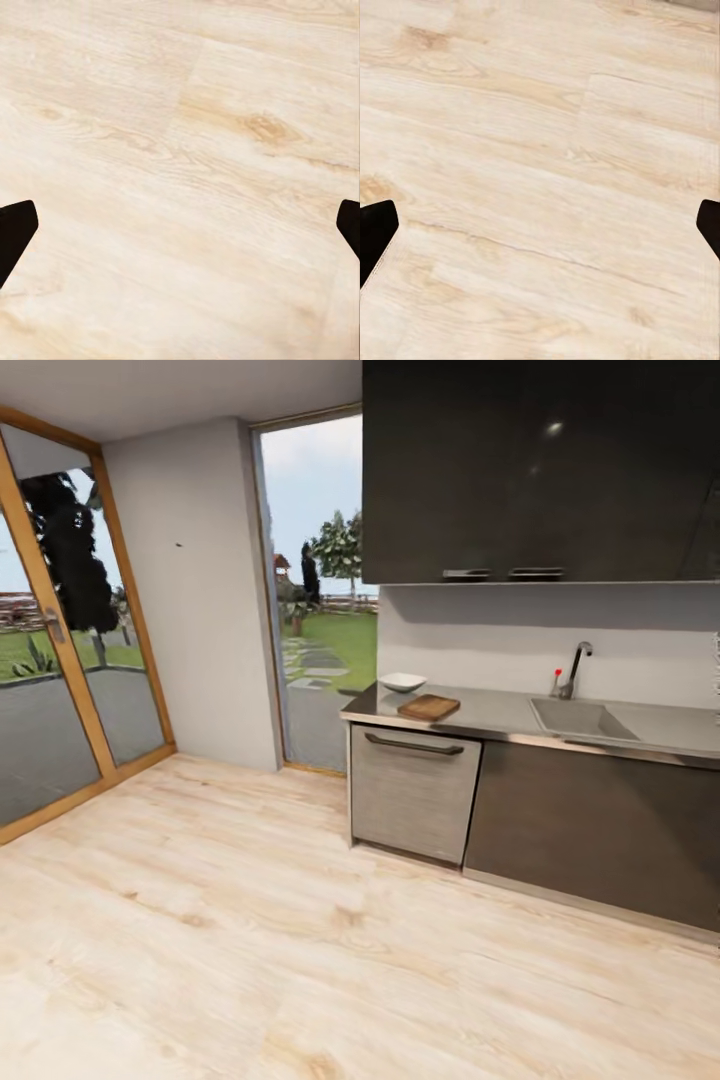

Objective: In the kitchen, take the Vidalia onion out of the sink, dice it on the chopping board with the paring knife, put the diced onion into the bowl on the countertop, then place both the paring knife and the chopping board into the sink.

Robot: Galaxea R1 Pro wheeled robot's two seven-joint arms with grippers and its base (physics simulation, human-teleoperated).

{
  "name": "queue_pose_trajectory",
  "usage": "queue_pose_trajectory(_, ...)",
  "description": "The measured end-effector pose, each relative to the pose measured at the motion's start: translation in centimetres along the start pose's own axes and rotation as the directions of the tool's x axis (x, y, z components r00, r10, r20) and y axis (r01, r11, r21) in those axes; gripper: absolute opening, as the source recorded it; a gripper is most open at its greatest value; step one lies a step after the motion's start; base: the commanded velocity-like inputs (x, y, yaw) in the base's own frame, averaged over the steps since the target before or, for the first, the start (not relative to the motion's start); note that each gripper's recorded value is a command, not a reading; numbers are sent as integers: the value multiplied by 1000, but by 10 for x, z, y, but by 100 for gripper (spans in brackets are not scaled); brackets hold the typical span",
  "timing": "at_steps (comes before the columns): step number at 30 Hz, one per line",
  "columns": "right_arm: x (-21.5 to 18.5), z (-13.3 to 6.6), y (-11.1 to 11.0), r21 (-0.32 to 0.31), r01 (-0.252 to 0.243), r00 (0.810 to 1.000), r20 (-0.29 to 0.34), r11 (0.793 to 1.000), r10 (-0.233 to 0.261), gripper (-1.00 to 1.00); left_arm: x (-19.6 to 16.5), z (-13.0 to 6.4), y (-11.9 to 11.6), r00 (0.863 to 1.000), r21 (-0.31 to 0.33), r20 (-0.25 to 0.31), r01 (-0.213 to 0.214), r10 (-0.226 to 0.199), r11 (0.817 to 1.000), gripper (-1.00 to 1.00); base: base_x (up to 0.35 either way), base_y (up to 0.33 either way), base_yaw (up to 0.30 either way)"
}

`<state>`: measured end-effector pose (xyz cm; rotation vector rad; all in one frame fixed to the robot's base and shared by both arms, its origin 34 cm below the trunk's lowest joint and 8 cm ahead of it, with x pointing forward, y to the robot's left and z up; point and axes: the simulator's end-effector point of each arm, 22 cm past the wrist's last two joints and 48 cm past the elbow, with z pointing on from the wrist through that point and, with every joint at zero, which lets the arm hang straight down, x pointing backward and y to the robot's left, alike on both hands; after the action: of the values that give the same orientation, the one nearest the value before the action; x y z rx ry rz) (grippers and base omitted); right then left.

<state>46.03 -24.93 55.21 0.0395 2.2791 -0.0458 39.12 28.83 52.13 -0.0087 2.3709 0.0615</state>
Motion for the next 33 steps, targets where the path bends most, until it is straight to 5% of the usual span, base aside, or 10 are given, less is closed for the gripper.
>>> queue_pose_trajectory(33,-18,-1,0,0,-2,999,49,1000,2,100,-17,1,0,999,1,42,0,0,1000,100,210,234,-179)
